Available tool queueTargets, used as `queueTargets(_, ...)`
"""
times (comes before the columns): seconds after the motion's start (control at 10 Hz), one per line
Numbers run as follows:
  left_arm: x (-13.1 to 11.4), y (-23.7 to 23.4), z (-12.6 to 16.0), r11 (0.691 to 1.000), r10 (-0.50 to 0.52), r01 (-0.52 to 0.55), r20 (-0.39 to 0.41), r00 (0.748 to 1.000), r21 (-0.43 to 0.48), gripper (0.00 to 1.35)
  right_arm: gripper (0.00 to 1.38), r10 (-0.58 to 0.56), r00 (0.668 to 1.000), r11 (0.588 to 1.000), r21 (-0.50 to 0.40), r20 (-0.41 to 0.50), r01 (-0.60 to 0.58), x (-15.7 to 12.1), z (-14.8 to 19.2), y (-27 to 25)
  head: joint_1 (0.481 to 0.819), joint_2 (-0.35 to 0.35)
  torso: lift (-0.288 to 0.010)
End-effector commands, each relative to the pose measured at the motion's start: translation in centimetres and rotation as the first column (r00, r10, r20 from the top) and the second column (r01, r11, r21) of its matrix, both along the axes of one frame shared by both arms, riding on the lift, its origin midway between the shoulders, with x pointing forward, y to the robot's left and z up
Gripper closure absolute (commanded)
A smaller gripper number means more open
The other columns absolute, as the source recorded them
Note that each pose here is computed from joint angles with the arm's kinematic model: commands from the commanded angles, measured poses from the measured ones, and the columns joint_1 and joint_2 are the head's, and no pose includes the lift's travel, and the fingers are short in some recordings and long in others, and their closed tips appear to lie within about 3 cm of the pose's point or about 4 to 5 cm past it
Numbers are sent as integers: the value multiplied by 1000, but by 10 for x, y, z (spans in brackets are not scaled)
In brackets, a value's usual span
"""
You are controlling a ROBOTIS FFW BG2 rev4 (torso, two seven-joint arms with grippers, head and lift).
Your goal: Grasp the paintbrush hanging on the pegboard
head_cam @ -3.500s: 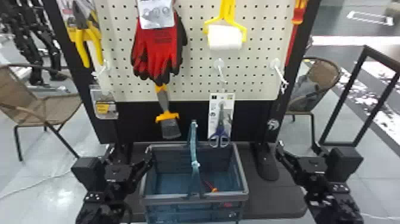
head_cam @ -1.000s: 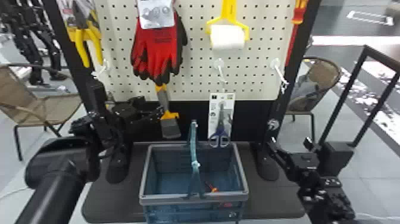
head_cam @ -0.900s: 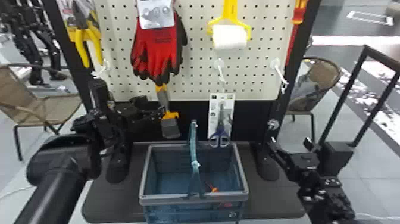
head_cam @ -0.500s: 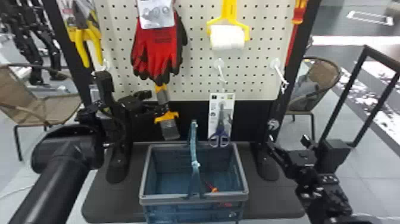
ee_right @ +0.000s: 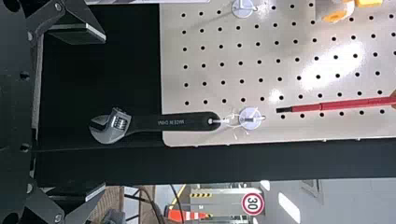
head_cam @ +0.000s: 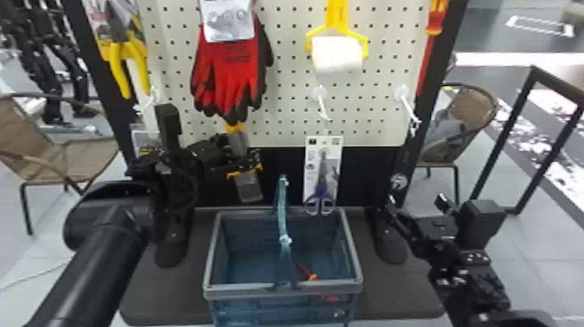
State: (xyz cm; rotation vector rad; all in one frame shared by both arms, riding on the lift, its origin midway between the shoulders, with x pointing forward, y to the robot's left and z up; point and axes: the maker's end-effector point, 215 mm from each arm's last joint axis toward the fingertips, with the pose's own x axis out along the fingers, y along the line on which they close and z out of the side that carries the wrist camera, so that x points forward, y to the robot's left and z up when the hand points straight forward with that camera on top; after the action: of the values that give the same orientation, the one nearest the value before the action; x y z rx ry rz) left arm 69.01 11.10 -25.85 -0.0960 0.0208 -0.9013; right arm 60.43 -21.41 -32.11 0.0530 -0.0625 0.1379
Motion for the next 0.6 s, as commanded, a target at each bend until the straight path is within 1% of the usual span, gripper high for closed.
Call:
queueTargets(0.0,0,-3,-1,1000,-6,6,-5,1000,4,176,182,8,1000,1000,-1,2,-8,2,1,4,549,0,-100)
queueTargets(0.1,1,-4,-1,1000,-5,5,-5,1000,4,179,182,9,1000,1000,-1,2,-9,2,1,4,549,0,-100)
queueTargets(0.2,0,-4,-4,1000,-7,8,-9,1000,18,256,182,9,1000,1000,-3,0,-9,1,0,4,549,0,-100)
queueTargets(0.4,-1,-5,-13,999,-12,13,-42,999,29,975,179,9,1000,1000,-1,-7,-9,0,-3,4,549,0,-100)
queueTargets(0.5,-2,-7,-12,999,-19,20,-39,999,36,1199,179,9,1000,1000,0,-12,-9,-1,-5,4,549,0,-100)
